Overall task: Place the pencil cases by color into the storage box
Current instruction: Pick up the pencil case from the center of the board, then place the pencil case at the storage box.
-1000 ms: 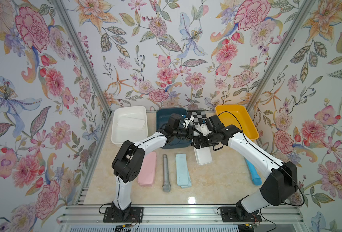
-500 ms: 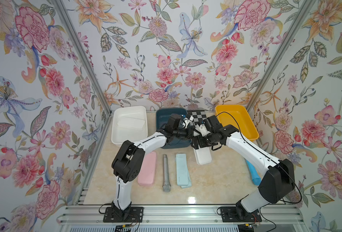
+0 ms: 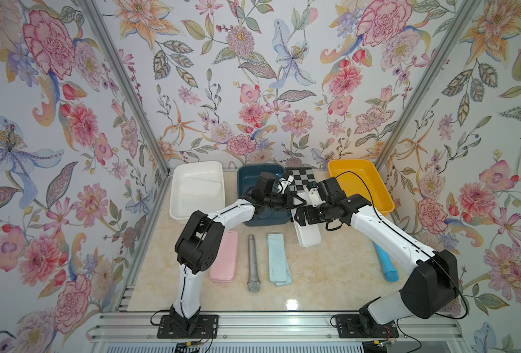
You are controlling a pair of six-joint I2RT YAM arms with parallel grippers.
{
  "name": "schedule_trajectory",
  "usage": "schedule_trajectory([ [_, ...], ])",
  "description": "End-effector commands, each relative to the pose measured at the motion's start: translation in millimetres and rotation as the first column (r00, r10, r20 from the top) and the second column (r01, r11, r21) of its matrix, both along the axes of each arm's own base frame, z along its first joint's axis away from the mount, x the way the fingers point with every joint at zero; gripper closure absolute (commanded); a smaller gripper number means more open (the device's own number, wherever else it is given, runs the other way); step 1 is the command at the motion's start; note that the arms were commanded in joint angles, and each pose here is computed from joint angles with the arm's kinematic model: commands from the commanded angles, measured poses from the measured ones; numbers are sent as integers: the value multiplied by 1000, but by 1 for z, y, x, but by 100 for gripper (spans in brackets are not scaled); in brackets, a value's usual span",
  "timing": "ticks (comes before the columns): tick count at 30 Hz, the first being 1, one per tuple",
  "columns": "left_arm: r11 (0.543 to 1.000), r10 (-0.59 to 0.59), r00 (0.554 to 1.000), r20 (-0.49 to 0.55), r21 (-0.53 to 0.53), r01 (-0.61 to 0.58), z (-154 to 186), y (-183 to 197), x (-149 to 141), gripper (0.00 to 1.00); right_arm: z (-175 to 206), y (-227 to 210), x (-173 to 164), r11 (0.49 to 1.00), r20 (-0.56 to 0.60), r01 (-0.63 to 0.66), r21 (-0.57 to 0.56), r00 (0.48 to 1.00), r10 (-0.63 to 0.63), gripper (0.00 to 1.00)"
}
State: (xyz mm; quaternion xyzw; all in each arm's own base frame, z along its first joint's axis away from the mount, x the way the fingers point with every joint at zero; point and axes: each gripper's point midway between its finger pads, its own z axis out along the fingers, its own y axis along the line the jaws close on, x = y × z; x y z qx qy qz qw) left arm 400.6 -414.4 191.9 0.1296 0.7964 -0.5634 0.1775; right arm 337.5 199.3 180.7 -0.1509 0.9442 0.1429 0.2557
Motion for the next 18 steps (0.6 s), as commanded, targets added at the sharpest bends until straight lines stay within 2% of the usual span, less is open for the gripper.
schedule_trajectory([
  [1,996,85,992,93,-30,-82,24,19,46,70,-2,-3,-3,1000,0,4,2,1000,-4,0],
  [7,973,228,962,149,-55,-222,47,69,106,70,-2,-2,-6,1000,6,-2,14,1000,2,0],
  [10,943,333,927,175,-52,-329,54,108,134,70,-1,-5,-8,1000,12,-1,13,1000,1,0],
  [13,881,467,857,216,-31,-472,59,151,156,70,-6,-8,-9,1000,8,4,13,1000,-4,0],
  [16,787,599,756,263,-18,-617,68,196,170,70,-11,-7,-10,1000,-3,1,17,1000,0,0],
  [18,708,690,670,275,-61,-704,79,230,175,70,-14,-5,-11,1000,-9,-3,24,1000,3,0],
])
